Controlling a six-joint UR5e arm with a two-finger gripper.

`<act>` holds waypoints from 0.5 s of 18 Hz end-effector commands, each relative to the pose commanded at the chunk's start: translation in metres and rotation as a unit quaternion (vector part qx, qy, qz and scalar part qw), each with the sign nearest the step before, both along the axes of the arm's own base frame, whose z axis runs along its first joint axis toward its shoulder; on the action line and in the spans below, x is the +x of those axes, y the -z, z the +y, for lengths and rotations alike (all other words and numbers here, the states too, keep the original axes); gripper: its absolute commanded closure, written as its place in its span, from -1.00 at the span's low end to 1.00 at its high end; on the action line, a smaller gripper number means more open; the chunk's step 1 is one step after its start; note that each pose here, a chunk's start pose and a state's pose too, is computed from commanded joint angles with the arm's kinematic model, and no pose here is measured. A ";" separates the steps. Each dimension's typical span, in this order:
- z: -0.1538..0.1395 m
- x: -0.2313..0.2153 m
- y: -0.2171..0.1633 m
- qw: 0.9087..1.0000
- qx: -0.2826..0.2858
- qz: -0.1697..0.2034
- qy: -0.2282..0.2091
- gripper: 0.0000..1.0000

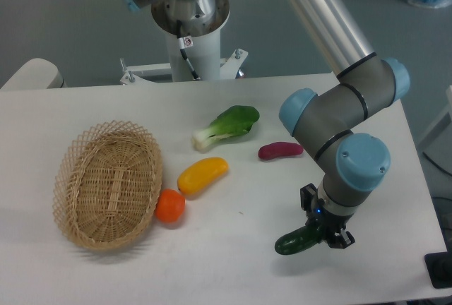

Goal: Place the cucumber on the table

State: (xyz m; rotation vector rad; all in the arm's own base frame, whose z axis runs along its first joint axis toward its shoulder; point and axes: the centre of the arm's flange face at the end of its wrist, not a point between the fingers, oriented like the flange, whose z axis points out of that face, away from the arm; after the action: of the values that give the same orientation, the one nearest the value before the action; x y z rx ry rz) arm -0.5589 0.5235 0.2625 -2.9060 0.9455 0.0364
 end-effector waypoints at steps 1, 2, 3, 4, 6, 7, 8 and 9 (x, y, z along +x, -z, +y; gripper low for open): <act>0.000 0.000 0.000 1.000 0.000 0.000 0.001 0.85; 0.000 0.000 0.000 1.000 0.000 0.001 0.002 0.85; 0.000 0.000 0.000 1.000 0.000 0.000 0.002 0.85; 0.000 0.000 -0.001 1.000 0.001 0.000 0.002 0.84; 0.000 0.001 -0.002 1.000 -0.001 -0.001 0.001 0.83; -0.002 0.002 0.001 1.000 -0.003 -0.004 0.001 0.85; -0.002 0.004 0.004 1.000 -0.003 -0.006 0.002 0.89; -0.007 0.003 0.004 1.000 -0.004 -0.009 -0.001 0.89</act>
State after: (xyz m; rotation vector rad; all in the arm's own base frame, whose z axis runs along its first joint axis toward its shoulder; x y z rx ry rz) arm -0.5560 0.5166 0.2589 -2.9099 0.9408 0.0064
